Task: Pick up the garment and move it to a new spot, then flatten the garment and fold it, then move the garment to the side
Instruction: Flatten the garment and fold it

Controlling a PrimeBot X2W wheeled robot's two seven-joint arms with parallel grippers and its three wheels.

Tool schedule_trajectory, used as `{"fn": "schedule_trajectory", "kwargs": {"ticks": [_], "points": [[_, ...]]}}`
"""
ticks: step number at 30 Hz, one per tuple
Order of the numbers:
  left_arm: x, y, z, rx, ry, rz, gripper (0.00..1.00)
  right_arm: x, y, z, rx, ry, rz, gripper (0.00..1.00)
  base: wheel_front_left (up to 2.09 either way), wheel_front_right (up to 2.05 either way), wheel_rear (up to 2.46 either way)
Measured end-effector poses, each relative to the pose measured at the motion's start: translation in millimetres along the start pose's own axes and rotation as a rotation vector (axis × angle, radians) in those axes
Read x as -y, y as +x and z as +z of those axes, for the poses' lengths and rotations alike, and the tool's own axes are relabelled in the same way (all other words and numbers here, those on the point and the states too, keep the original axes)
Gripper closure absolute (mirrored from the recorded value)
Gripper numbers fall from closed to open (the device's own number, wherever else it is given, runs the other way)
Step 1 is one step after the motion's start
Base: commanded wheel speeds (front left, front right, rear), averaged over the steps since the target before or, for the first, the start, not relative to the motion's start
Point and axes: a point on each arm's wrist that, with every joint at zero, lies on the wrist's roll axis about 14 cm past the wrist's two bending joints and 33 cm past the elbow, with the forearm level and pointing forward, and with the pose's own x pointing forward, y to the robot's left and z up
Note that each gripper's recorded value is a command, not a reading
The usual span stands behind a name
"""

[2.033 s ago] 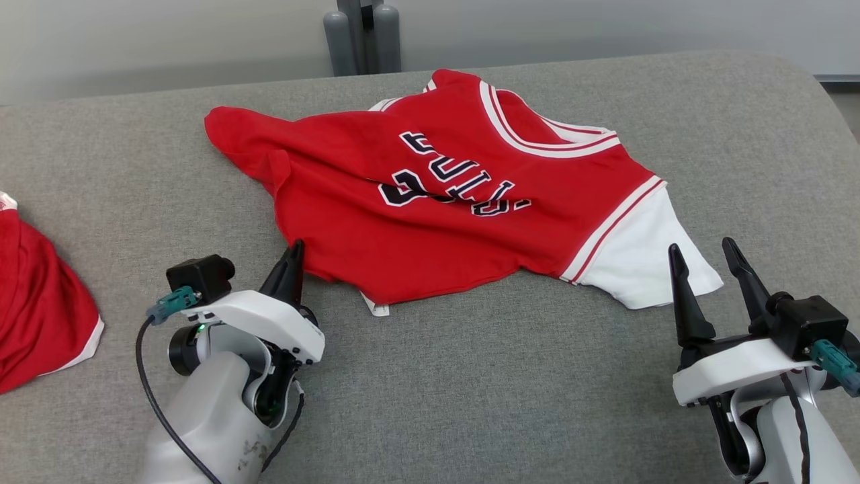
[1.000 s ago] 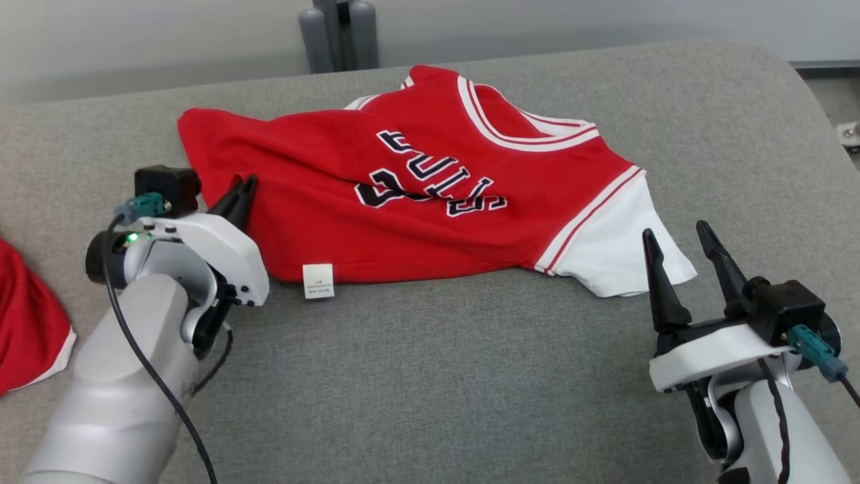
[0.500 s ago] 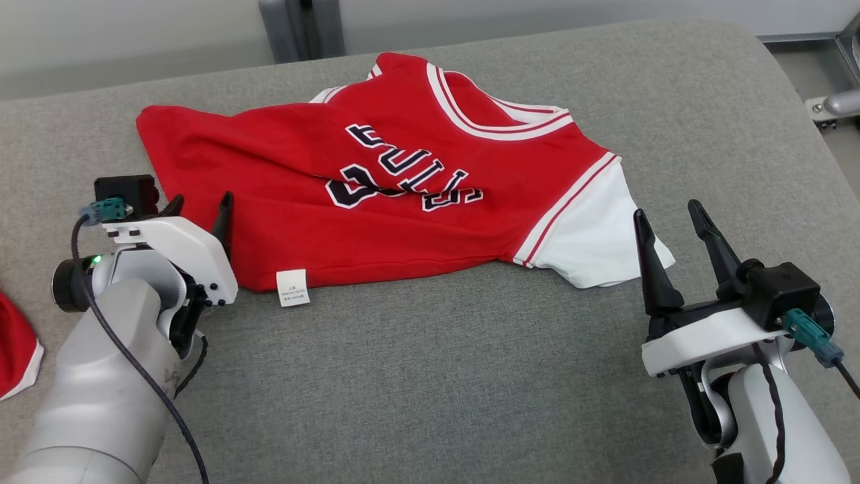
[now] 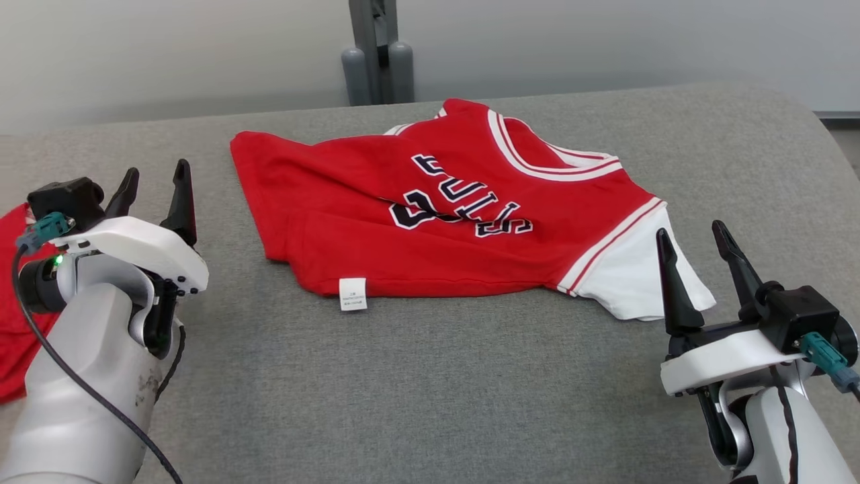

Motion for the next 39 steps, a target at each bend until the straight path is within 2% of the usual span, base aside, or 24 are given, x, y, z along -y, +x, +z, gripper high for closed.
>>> {"fn": "schedule_trajectory", "kwargs": {"ticks": [3,10,17,26,34,39], "points": [[-5.0,-17.5,12.1,0.075,-0.022,0.007,0.00,-8.7,1.1,5.6,0.018,0.000,0.024,0.00,0.00,0.00,0.00],[-7.9,-70.8,-6.1,0.128,-0.056,0.052,0.00,-15.6,-5.2,10.1,0.030,-0.001,0.044,0.00,0.00,0.00,0.00],[-5.9,-102.1,-25.4,0.137,-0.100,0.095,0.00,-18.9,-8.3,10.8,0.030,-0.006,0.057,0.00,0.00,0.00,0.00],[2.0,-101.2,-28.6,0.139,-0.107,0.062,0.00,-17.6,-10.2,5.0,0.012,-0.011,0.058,0.00,0.00,0.00,0.00],[44.8,-79.6,-85.2,-0.062,-0.179,-0.053,0.00,-8.8,-8.3,-8.7,-0.023,-0.006,0.034,0.00,0.00,0.00,0.00],[52.7,-64.1,-114.1,-0.176,-0.194,-0.032,0.00,-0.3,-4.2,-14.3,-0.036,-0.006,0.012,0.00,0.00,0.00,0.00]]}}
